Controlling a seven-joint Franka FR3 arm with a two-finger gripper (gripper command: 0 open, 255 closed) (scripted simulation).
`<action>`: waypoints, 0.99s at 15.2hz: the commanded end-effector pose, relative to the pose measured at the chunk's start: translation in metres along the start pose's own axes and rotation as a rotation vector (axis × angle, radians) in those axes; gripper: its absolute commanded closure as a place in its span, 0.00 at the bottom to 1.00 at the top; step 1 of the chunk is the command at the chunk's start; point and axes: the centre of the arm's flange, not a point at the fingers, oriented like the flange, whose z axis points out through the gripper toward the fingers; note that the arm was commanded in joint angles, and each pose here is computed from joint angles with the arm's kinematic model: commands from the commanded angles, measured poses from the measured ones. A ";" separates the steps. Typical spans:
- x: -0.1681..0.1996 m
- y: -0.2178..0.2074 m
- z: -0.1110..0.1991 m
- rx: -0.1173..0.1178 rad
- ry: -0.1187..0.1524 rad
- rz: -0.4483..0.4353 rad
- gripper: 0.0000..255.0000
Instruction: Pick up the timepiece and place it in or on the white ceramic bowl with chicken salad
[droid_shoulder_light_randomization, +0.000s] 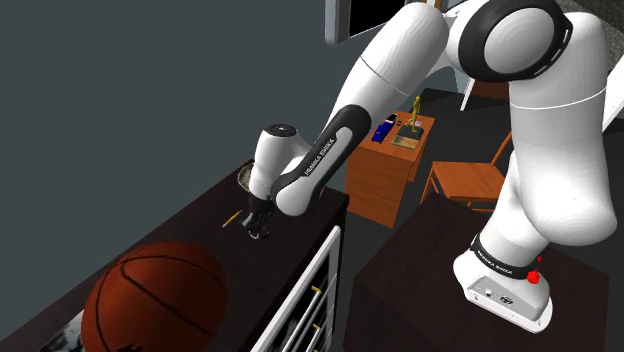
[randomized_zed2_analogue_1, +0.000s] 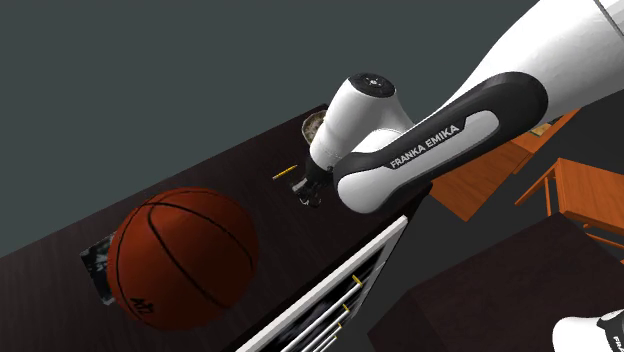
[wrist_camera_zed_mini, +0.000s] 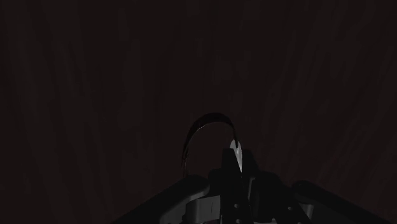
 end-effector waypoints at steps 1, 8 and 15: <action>0.002 -0.001 -0.008 0.000 0.000 0.000 1.00; 0.011 -0.009 -0.043 0.000 0.000 0.000 1.00; 0.019 -0.017 -0.078 0.000 0.000 0.000 1.00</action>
